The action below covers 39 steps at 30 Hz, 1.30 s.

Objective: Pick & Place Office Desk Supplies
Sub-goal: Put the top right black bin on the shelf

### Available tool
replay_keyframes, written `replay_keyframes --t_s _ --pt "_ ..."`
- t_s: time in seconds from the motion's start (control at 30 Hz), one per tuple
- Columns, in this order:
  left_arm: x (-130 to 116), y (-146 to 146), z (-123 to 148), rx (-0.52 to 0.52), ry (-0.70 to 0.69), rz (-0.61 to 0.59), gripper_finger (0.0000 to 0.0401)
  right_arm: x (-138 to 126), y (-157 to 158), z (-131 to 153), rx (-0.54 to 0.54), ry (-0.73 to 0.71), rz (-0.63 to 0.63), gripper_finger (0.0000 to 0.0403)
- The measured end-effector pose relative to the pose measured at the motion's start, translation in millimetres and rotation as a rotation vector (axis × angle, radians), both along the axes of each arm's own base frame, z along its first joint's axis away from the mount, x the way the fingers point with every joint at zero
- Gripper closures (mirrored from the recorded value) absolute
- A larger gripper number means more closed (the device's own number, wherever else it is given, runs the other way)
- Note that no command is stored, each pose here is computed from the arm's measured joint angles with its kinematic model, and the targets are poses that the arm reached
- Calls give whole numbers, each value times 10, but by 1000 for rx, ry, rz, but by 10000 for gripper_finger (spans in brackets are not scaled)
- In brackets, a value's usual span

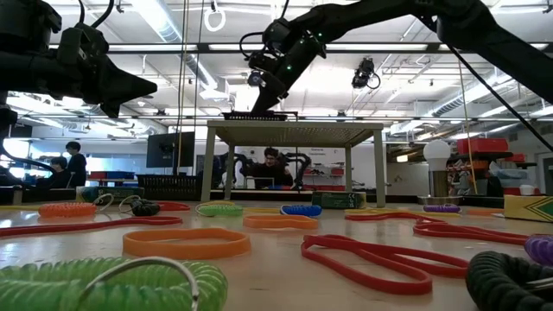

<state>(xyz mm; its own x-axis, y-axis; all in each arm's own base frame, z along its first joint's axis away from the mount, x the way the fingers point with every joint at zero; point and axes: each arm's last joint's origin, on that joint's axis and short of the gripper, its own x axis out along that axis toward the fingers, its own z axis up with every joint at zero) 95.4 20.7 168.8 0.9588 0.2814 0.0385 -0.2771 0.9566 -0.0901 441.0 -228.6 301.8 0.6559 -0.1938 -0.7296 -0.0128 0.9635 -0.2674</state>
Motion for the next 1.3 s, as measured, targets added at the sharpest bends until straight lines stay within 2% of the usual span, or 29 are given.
replay_keyframes --t_s 0.83,1.0,1.3 --pt "0 0 0 0 0 0 390 -38 10 21 1 22 5 375" --pt "0 0 0 0 0 0 390 -42 4 21 -29 35 5 375" --pt "0 0 0 0 0 -1 390 -43 5 19 -36 39 12 341"
